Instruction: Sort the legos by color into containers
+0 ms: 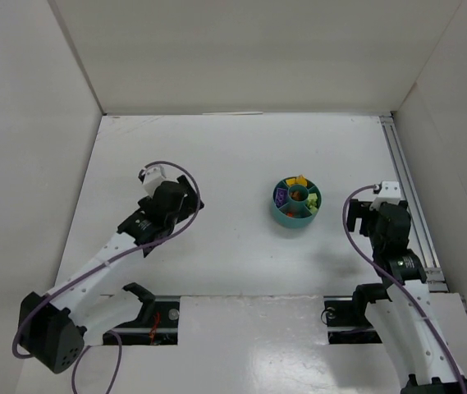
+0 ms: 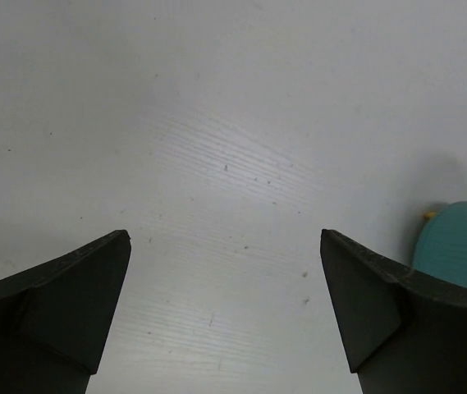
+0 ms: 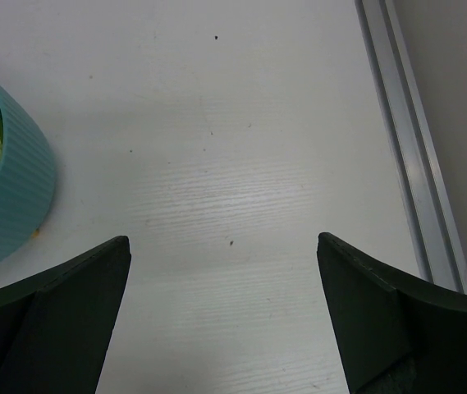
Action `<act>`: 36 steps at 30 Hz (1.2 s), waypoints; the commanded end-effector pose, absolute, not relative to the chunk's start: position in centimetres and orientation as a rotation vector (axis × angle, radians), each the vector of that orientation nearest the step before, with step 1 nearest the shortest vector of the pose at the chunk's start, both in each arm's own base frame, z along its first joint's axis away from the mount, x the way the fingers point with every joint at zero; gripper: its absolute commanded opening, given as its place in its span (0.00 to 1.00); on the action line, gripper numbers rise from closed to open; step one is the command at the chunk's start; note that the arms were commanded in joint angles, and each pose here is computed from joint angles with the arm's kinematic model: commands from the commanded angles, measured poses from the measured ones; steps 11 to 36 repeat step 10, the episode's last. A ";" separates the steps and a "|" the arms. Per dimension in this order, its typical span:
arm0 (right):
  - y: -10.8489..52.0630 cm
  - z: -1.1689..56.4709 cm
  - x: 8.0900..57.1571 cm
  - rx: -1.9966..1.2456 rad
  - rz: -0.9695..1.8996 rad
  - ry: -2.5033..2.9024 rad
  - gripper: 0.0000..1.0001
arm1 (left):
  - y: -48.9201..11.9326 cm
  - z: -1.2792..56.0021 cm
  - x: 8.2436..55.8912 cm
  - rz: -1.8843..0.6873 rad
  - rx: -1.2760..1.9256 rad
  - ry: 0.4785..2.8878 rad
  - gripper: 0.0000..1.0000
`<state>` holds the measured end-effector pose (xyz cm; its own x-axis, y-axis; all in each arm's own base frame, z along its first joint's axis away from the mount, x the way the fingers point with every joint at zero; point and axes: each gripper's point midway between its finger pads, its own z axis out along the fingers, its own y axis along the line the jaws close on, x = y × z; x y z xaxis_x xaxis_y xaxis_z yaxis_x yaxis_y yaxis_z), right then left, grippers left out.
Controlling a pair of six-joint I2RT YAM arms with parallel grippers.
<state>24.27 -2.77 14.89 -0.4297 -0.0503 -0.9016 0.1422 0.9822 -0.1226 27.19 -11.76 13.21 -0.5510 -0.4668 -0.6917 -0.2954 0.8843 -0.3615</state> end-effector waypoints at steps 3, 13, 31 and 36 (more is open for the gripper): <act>-2.8 17.4 24.8 0.081 -0.201 1.931 1.00 | -11.4 15.5 27.7 -0.344 -0.632 2.076 1.00; -2.4 17.2 24.9 0.058 -0.184 1.927 1.00 | -10.9 14.6 27.6 -0.297 -0.636 2.099 1.00; -2.4 17.2 24.9 0.058 -0.184 1.927 1.00 | -10.9 14.6 27.6 -0.297 -0.636 2.099 1.00; -2.4 17.2 24.9 0.058 -0.184 1.927 1.00 | -10.9 14.6 27.6 -0.297 -0.636 2.099 1.00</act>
